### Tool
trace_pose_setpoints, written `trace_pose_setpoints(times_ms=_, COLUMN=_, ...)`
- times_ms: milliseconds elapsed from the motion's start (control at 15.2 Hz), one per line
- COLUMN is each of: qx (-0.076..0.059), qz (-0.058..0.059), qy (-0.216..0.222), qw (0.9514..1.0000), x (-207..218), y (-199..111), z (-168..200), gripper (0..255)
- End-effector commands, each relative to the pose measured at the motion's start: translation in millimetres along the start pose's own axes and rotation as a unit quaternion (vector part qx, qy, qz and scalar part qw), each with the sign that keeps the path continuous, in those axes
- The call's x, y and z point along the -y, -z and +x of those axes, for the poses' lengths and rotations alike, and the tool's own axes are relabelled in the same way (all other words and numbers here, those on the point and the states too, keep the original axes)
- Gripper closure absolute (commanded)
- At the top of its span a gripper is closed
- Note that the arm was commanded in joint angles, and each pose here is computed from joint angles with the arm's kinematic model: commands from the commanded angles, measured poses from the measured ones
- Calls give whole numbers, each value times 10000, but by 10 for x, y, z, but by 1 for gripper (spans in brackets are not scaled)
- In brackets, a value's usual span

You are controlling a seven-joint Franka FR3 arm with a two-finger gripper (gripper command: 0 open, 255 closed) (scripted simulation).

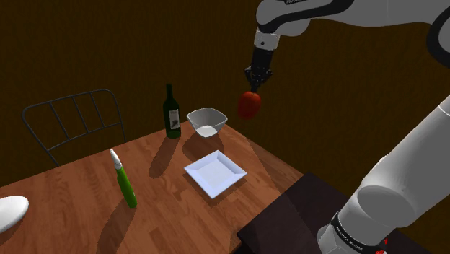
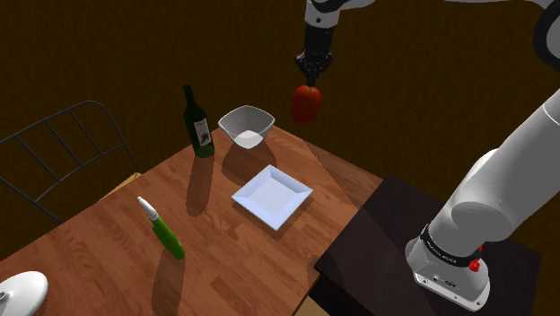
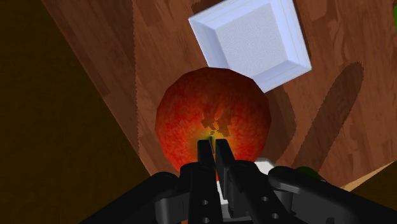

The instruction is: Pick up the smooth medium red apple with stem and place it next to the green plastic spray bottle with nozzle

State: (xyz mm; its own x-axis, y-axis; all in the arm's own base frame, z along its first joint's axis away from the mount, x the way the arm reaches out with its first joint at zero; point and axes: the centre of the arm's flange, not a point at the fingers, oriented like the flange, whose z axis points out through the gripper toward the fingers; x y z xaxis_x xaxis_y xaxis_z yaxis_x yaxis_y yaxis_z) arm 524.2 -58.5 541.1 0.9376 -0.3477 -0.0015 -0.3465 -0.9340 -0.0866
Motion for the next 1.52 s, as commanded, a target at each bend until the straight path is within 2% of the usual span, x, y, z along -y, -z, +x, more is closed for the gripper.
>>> trace_pose_setpoints(times_ms=0, qx=1, qz=0, qy=0, qw=10000, x=-3, y=103, z=-7, gripper=255)
trace_pose_setpoints(times_ms=594, qx=1, qz=0, qy=0, qw=10000, x=37, y=568, z=-8, gripper=255)
trace_pose_setpoints(times_ms=1452, qx=1, qz=0, qy=0, qw=10000, x=1669, y=427, z=-518, gripper=255)
